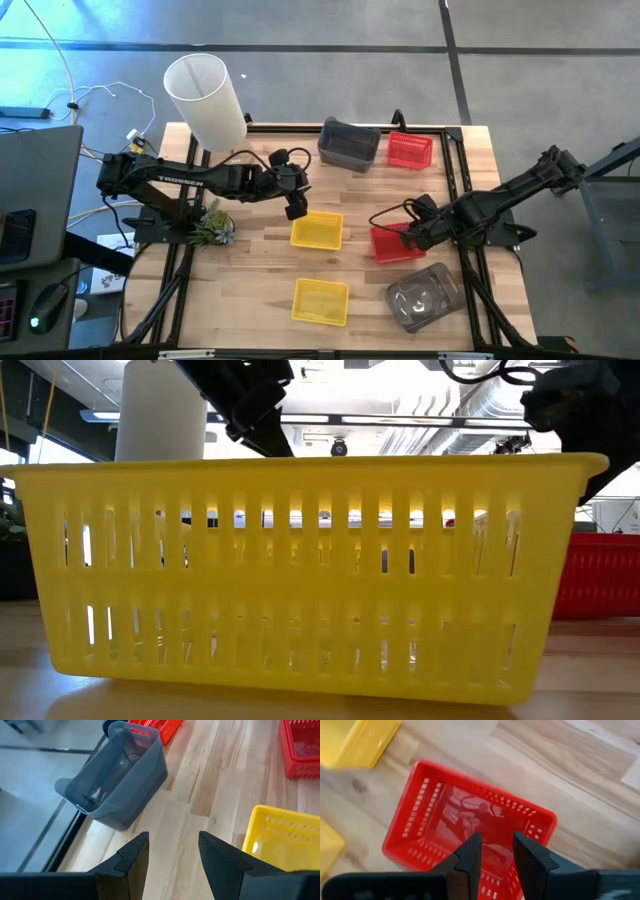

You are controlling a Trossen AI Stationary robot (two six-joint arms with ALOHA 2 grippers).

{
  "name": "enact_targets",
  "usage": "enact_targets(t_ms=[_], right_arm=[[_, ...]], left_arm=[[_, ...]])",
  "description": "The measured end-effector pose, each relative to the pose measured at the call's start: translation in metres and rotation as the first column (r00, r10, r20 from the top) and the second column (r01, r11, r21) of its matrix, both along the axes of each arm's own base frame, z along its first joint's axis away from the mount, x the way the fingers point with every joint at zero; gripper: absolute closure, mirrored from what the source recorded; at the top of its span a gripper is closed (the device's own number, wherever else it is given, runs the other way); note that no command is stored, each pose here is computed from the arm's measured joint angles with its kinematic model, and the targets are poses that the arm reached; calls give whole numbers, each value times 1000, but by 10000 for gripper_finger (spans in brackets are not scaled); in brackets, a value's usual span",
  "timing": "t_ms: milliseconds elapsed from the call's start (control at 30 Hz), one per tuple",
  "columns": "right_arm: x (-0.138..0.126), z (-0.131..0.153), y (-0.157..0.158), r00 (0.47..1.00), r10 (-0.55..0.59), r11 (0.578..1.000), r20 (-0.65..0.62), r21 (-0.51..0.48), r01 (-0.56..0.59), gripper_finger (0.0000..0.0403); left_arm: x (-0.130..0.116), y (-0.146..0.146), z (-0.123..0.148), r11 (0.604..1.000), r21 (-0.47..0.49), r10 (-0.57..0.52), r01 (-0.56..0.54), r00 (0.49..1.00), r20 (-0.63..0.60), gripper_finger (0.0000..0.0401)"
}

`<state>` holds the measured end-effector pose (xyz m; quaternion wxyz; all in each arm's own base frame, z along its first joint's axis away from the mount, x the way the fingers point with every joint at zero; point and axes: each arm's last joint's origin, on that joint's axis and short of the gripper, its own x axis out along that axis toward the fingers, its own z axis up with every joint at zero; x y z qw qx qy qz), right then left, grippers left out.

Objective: Stack baskets by color
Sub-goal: Stack the bottom black bin on the stacked black bin

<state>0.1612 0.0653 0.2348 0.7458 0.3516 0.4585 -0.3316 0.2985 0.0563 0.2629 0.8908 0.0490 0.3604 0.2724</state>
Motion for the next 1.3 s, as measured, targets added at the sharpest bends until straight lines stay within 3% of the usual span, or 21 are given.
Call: enact_targets(t_ms=[267, 400, 667, 1033, 1300], right_arm=[[7, 2, 5, 979, 199, 980, 34, 13, -200, 306], [14, 6, 9, 933, 349, 937, 93, -25, -348, 306], [27, 15, 17, 819, 524, 850, 233, -86, -520, 306], [35, 23, 22, 730, 605, 791, 317, -134, -597, 306], [43, 59, 30, 647, 682, 727, 342, -219, -651, 306]], left_arm=[[-1, -2, -2, 994, -99, 43, -39, 998, 35, 244], [-1, -3, -2, 984, -169, 66, -54, 995, 69, 244], [0, -4, -3, 967, -243, 107, -79, 989, 102, 244], [0, -5, -3, 958, -286, 69, -37, 992, 105, 244], [0, -5, -3, 958, -284, 62, -31, 993, 100, 244]])
